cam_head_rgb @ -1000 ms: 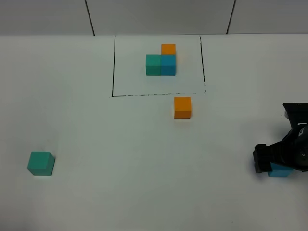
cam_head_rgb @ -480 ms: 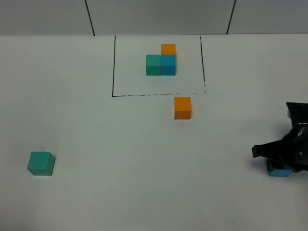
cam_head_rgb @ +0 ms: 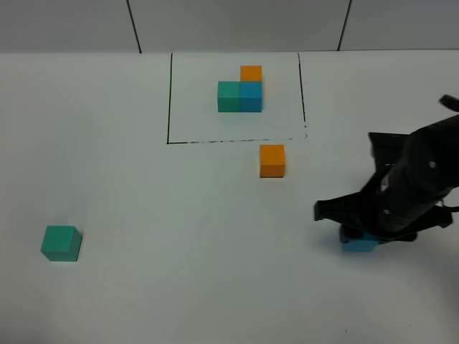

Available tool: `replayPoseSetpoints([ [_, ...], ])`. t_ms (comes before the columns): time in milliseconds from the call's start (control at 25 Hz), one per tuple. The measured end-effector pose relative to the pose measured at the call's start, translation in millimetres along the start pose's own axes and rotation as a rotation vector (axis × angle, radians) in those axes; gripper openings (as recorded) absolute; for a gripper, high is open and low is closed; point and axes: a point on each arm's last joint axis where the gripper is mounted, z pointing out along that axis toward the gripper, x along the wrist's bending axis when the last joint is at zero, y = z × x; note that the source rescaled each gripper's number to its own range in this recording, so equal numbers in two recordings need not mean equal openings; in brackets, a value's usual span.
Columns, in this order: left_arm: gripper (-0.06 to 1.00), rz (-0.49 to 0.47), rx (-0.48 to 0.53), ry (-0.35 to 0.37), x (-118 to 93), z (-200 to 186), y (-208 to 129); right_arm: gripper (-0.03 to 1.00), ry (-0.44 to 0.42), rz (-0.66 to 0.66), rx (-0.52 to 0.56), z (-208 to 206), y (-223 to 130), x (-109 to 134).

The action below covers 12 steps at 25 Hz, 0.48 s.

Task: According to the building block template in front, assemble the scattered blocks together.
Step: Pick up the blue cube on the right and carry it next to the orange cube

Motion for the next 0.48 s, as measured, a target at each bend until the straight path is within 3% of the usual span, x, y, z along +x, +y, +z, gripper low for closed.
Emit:
replayPoseSetpoints([
  [280, 0.78, 0.000, 0.000, 0.000, 0.0, 0.0, 0.0, 0.01, -0.022, -0.020, -0.068, 2.7, 17.2, 82.6],
  [480, 0.78, 0.000, 0.000, 0.000, 0.0, 0.0, 0.0, 0.01, -0.097, -0.045, -0.042, 26.1, 42.3, 117.0],
])
